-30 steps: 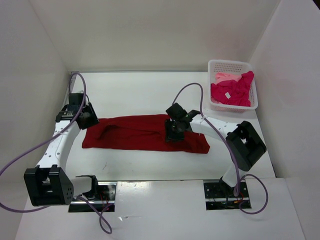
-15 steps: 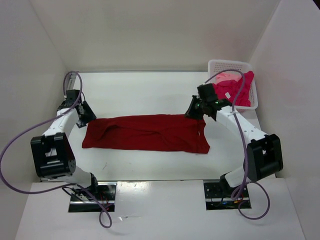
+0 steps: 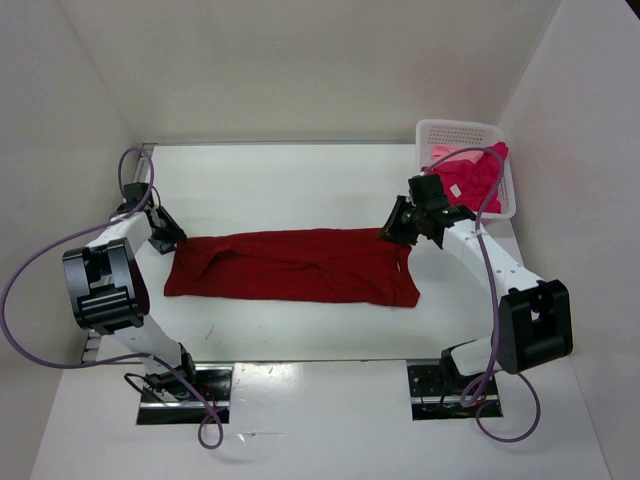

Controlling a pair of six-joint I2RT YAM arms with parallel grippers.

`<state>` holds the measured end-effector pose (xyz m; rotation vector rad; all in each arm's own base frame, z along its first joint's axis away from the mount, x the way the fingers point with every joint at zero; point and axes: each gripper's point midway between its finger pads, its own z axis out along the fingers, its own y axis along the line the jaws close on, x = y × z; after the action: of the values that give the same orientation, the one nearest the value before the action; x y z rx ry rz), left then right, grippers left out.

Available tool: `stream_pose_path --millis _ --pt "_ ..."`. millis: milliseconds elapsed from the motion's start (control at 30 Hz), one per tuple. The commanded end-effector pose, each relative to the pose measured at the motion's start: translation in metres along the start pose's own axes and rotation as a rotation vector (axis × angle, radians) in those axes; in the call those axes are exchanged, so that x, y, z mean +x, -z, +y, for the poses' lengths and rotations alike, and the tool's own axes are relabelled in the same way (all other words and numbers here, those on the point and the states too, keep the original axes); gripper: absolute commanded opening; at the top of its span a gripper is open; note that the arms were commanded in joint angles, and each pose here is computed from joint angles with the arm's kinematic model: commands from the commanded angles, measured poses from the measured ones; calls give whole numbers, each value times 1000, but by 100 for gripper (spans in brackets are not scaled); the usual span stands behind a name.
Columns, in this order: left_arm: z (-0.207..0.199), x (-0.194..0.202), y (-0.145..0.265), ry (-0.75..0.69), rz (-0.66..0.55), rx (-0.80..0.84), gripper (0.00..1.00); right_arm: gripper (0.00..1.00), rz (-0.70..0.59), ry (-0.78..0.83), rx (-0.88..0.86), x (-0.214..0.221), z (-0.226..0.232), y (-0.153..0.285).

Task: Fold and stack the t-shirts
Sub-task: Fold the other side of the tshirt into a rectangle

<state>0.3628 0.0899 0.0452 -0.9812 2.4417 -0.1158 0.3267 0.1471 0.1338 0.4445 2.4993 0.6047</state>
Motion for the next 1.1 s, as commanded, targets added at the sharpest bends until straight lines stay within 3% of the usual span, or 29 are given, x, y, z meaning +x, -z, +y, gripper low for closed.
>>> stream_pose_path --millis 0,233,333,433,700,1067 --pt "-10 7 -3 17 13 72 42 24 -34 23 -31 -6 2 6" --pt "0 10 5 18 7 23 41 25 -30 24 -39 -4 2 5" --pt "5 -4 20 17 -73 -12 49 25 -24 24 -47 -3 4 5" --pt "9 -8 29 19 -112 -29 52 25 -18 26 -54 -2 5 5" --pt "10 19 11 9 -2 -3 44 25 -20 35 -67 -2 7 5" --pt "17 38 -3 -4 69 -30 42 25 -20 35 -67 -2 7 5"
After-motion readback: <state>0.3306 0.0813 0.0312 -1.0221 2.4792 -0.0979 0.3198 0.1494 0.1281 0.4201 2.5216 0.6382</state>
